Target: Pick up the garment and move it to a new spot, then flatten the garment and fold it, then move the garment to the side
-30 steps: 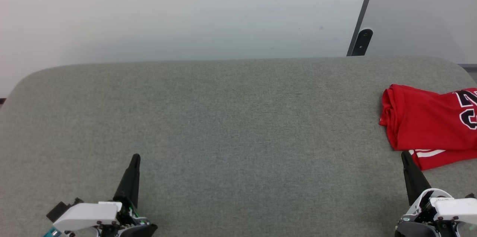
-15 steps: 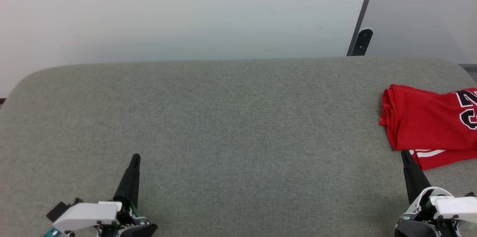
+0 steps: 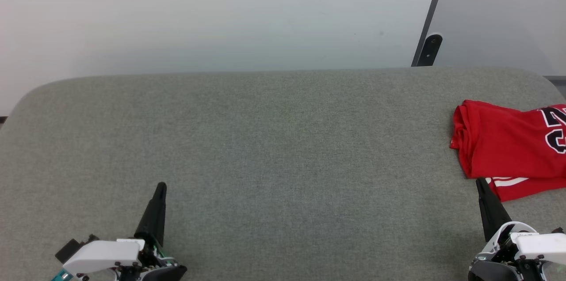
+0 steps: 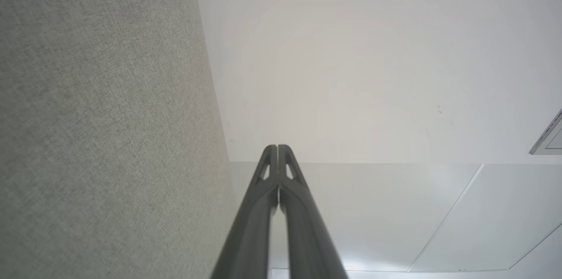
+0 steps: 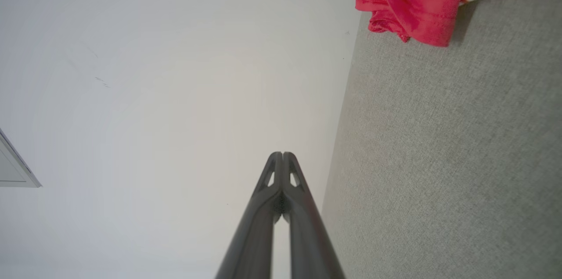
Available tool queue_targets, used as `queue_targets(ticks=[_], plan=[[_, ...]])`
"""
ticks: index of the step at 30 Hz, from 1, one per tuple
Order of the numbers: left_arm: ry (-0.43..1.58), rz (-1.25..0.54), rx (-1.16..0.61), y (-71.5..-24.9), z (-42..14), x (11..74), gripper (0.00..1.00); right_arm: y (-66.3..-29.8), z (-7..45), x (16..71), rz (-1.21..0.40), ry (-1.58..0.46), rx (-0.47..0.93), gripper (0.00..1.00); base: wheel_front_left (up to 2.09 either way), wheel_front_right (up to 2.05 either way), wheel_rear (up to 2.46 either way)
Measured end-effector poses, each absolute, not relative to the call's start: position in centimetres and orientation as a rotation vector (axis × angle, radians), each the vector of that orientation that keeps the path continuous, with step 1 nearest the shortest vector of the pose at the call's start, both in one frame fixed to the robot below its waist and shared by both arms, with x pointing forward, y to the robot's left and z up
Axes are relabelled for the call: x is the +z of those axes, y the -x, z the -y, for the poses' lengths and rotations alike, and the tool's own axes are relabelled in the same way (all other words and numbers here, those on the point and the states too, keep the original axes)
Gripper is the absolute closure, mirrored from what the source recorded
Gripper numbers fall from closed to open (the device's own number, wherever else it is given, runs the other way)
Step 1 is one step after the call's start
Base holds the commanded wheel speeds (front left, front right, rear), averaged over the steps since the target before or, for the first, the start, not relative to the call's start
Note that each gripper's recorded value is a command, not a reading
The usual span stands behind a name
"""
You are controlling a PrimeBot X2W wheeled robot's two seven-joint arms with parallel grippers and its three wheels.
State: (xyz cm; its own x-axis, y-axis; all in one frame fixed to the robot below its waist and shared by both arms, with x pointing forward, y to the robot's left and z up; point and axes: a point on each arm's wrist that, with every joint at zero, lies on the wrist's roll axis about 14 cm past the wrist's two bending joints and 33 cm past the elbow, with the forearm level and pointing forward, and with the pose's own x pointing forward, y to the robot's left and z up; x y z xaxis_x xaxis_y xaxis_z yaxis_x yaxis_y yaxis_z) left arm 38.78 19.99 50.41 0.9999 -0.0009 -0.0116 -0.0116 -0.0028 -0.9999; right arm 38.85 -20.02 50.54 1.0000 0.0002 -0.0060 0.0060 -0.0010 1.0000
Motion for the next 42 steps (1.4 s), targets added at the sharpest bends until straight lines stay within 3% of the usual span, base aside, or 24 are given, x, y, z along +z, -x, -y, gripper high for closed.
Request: queue_targets(ticks=[42], plan=[[1.574,-0.01,0.008,-38.78,-19.98,50.41,1.0,-38.85,20.01,50.54,-0.005,-1.572,-0.004,1.0,0.0,0.0,0.0]])
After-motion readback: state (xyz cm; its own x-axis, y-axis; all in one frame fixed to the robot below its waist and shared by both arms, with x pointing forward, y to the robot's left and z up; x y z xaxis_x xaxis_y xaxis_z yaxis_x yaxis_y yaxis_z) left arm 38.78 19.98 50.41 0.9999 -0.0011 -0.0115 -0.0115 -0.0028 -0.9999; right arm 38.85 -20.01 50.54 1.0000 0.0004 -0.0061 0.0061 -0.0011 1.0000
